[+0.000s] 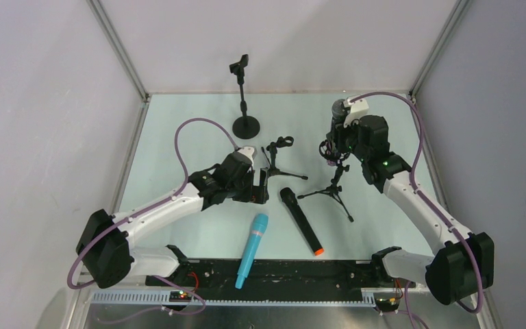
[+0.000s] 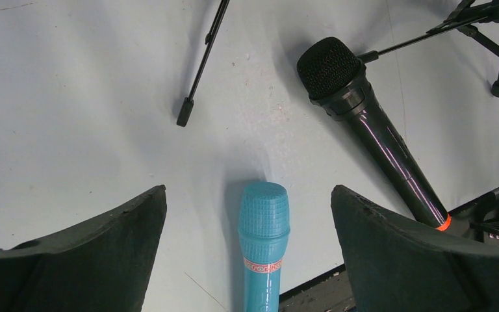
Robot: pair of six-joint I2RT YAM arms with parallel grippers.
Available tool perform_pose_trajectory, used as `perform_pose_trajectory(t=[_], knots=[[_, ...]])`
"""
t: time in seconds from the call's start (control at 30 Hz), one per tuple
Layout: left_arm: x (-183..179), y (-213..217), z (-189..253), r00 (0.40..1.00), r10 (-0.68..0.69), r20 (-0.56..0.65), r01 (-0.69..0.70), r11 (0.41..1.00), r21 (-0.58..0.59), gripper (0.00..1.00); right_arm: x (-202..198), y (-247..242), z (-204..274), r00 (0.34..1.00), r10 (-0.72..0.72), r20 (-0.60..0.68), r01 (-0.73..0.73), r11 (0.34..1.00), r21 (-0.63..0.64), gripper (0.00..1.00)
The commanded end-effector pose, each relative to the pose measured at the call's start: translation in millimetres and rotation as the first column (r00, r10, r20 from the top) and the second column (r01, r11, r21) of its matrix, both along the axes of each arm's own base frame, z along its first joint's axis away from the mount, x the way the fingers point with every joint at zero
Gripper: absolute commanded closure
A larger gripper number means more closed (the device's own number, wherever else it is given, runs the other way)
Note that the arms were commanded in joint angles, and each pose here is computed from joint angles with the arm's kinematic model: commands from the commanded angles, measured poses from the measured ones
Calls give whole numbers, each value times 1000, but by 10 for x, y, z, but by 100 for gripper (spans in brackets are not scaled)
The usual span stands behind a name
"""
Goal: Attach the microphones to the stand
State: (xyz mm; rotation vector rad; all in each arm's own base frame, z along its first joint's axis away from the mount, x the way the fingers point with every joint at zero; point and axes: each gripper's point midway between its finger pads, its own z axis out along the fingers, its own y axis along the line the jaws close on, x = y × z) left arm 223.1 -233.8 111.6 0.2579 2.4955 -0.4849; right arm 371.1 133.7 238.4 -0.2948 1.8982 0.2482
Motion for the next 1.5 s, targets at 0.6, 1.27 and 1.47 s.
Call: perform_pose_trajectory(t=[0.6,1.27,1.47], knots=[[172,16,446,988,76,138,-66,995,-73,0,-142,-18,-111,999,-6,32,6,1000,18,100],[279,148,862,950,169,262,-134,980,-147,0,-223,-6,204,988,-43,151,25,993,115,39],[283,139,854,951,171,258,-135,979,-150,0,-239,-14,283,984,-48,171,25,991,131,17]])
